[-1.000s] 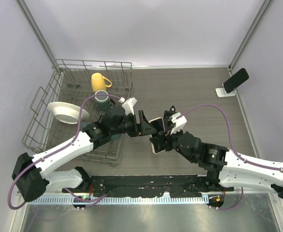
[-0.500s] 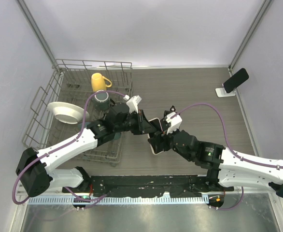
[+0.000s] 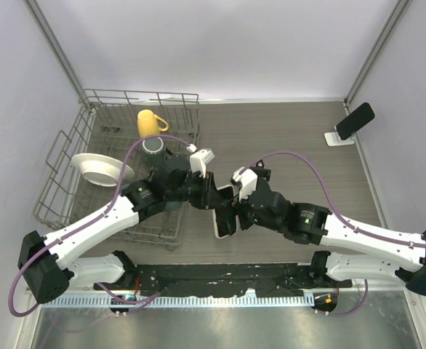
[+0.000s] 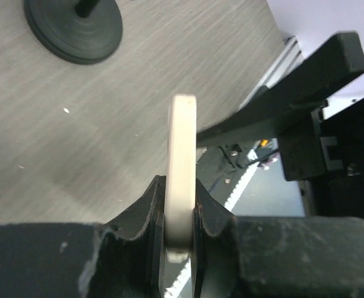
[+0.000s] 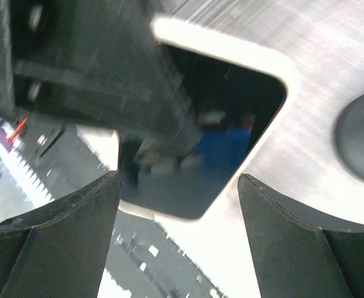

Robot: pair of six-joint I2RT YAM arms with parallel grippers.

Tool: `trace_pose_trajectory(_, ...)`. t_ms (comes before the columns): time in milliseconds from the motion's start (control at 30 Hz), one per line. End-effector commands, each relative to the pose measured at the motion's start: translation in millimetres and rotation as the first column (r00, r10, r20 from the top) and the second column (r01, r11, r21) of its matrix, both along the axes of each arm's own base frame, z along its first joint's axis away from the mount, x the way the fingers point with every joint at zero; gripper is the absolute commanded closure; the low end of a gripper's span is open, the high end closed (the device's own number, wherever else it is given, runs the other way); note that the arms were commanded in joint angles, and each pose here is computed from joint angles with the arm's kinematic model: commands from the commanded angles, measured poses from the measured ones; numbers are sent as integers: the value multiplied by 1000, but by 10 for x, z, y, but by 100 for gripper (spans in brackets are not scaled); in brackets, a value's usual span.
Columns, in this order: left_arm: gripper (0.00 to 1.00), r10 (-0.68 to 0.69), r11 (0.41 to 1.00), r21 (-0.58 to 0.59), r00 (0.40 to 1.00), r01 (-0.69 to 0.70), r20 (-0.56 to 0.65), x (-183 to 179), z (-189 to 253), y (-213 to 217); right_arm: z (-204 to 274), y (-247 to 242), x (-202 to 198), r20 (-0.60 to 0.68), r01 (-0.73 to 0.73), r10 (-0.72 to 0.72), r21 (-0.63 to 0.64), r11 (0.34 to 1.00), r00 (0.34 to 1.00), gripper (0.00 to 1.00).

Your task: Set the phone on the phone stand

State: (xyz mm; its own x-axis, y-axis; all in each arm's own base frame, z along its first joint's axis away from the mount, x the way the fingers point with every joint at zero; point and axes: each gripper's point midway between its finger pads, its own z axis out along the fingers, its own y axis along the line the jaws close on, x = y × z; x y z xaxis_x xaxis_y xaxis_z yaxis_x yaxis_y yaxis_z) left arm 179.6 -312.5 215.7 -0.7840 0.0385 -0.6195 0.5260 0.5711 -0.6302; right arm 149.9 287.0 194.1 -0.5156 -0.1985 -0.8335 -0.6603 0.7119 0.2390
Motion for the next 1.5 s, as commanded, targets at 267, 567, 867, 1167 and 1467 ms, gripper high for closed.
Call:
trace_pose_trajectory(267, 100, -46, 982, -165, 962, 93, 269, 69, 903, 93, 212, -59, -436, -129, -167, 176, 80, 983, 976, 18)
trace_pose_trajectory(567, 100, -424, 792, -296, 830, 533, 361, -704, 1285, -2, 582, -45, -317, -141, -233, 277, 266, 935, 950, 28)
trace_pose_trajectory(867, 100, -482, 723, -332, 787, 606, 386, -919, 1384, 25, 1015, 161, -626, -64, -420, 514, 494, 761, 855, 55)
trace_pose_trajectory(1167, 100, -461, 744, -334, 807, 579, 370, -842, 1375, -32, 860, 167, -481, -94, -353, 446, 477, 805, 890, 56)
trace_pose_trajectory(1467, 100, -406, 783, -345, 845, 518, 349, -768, 1419, -22, 777, 10, -367, -94, -274, 346, 435, 858, 934, 39)
